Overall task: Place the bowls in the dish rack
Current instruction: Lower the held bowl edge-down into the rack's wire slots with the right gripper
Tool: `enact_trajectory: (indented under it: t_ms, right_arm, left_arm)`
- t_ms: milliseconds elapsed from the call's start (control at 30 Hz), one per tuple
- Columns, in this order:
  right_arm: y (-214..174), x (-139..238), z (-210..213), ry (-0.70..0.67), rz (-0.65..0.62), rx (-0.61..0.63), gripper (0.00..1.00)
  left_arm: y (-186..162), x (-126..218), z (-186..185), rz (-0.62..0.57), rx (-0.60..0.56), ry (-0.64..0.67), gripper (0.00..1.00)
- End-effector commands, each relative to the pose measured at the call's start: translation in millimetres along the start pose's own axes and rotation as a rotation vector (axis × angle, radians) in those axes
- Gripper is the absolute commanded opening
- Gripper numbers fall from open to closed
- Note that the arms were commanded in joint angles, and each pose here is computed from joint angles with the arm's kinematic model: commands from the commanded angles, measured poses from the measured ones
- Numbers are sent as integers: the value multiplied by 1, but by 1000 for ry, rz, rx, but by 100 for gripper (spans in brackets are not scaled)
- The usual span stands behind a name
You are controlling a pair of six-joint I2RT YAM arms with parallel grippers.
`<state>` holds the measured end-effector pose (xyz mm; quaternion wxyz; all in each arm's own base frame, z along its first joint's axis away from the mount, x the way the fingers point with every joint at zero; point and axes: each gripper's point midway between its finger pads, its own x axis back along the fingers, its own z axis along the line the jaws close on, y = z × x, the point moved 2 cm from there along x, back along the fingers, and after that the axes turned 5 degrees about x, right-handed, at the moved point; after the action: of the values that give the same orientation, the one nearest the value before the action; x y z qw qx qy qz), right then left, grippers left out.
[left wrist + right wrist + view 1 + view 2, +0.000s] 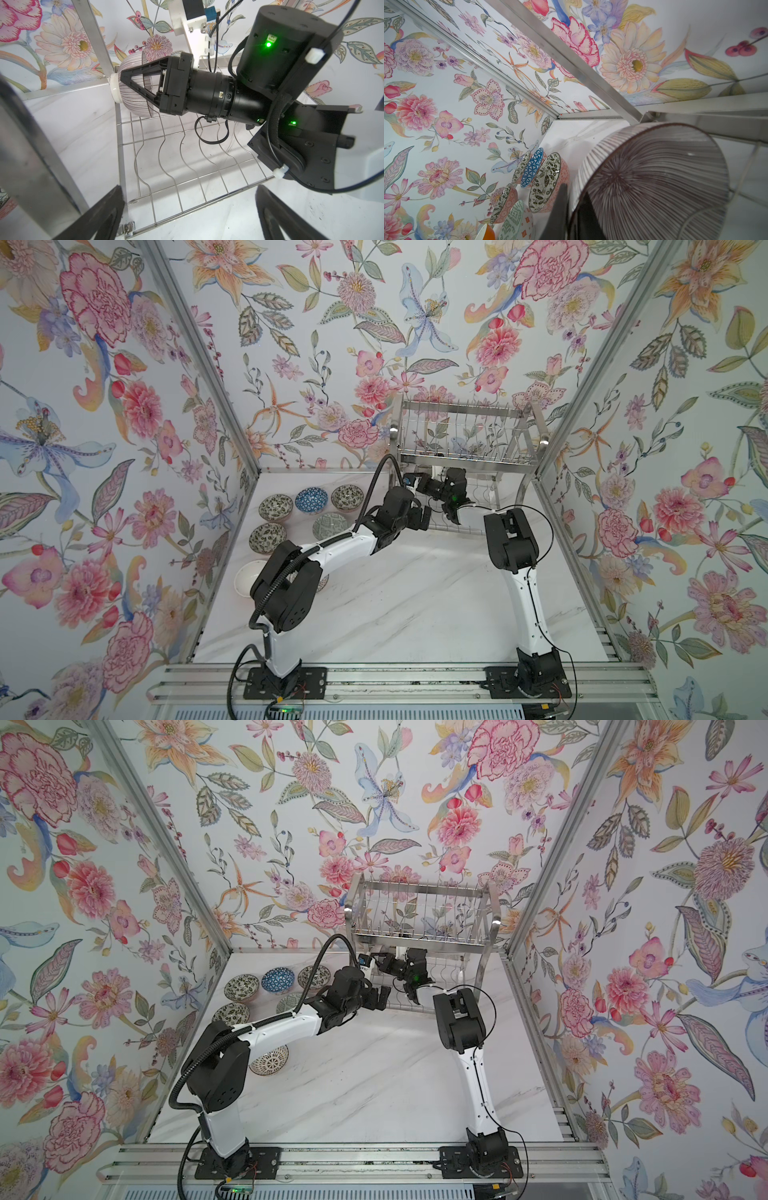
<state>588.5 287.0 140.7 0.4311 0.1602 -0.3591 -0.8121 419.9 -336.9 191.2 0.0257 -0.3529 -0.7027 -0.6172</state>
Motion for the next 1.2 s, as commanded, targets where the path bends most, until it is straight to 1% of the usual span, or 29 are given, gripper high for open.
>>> enact_trajectory:
  t_ms: [0,167,400,667,867,1000,1167]
  right_arm:
    - [9,6,-11,-84,-25,5,9]
    - [11,6,-9,-80,-27,4,12]
    - [13,6,-7,-73,-29,0,19]
    - [15,7,-4,-64,-36,-5,24]
    - [21,10,3,-56,-50,-1,32]
    - [27,16,9,-56,-66,6,35]
    - [28,22,18,-49,-75,15,42]
  left_arm:
    - [10,8,9,-24,-9,29,99]
    - [9,11,11,-25,-7,32,99]
    - [10,14,13,-29,-6,36,99]
    - [9,17,15,-30,-3,42,99]
    - [11,22,18,-39,1,48,99]
    - [11,26,19,-44,7,46,99]
    - [13,33,22,-51,8,52,99]
